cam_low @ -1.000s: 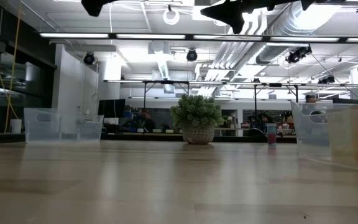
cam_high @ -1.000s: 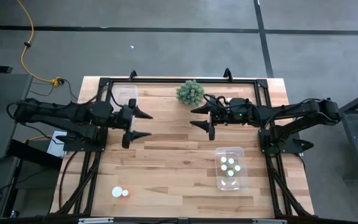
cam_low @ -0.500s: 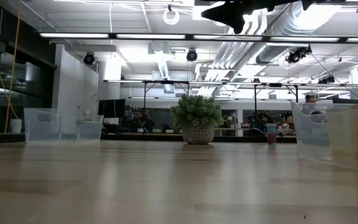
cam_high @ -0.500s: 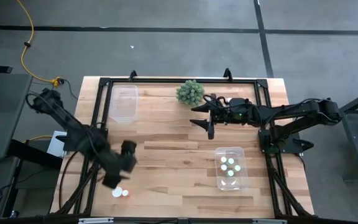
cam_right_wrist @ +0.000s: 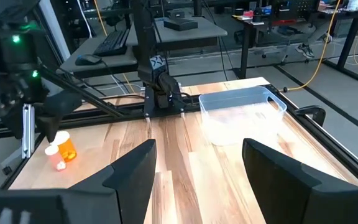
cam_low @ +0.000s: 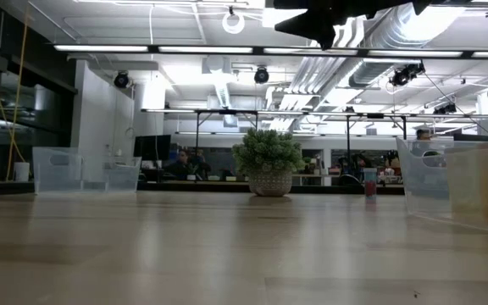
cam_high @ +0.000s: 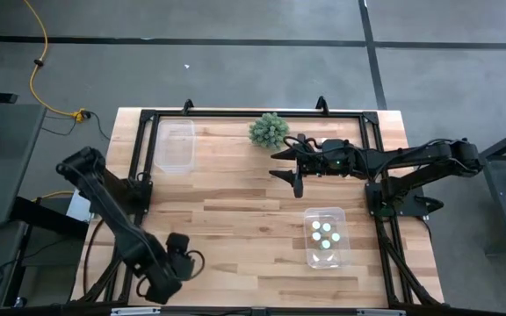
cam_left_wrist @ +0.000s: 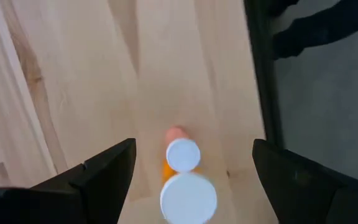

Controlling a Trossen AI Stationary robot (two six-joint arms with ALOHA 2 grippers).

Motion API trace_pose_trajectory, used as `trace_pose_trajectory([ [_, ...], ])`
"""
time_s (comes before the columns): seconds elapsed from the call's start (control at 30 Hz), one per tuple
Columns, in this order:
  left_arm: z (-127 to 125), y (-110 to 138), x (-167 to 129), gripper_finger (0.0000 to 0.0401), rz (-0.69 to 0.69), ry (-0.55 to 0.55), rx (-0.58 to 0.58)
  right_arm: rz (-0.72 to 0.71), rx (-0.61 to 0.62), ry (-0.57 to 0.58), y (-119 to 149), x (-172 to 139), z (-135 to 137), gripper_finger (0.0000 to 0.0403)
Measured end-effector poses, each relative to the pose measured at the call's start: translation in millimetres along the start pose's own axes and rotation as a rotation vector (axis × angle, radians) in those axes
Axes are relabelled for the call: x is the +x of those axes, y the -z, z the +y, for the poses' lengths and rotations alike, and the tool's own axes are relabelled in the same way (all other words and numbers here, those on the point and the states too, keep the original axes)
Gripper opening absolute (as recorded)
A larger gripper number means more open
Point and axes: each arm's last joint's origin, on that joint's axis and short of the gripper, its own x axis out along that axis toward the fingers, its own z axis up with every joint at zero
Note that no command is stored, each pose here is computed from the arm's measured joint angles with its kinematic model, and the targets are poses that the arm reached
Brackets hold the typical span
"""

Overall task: Pick and place medicine bottles into bin by pill shape (circle, oval)
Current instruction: Put the pink tablet bottle into the right transparent bin

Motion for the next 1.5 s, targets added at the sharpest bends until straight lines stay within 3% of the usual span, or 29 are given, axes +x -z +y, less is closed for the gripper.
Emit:
trace_pose_trajectory([
  [0.27,-10.7,3.6,34.2,0.0310,0.106,-0.104,-0.036,0.011,-0.019,0.001,1.0,0.0,-0.3,0.0232],
  [0.53,-9.7,4.9,45.1,0.0304,0.132,-0.161,-0.062,0.019,-0.024,-0.002,1.8,0.0,-0.2,0.0232],
  [0.87,-13.1,7.1,44.9,0.0250,0.148,-0.134,-0.056,0.021,-0.024,-0.002,2.0,0.0,-0.3,0.0232],
  [1.5,-14.6,7.2,64.3,0.0229,0.184,-0.165,-0.052,0.020,-0.024,0.014,1.9,0.0,-0.7,0.0232],
])
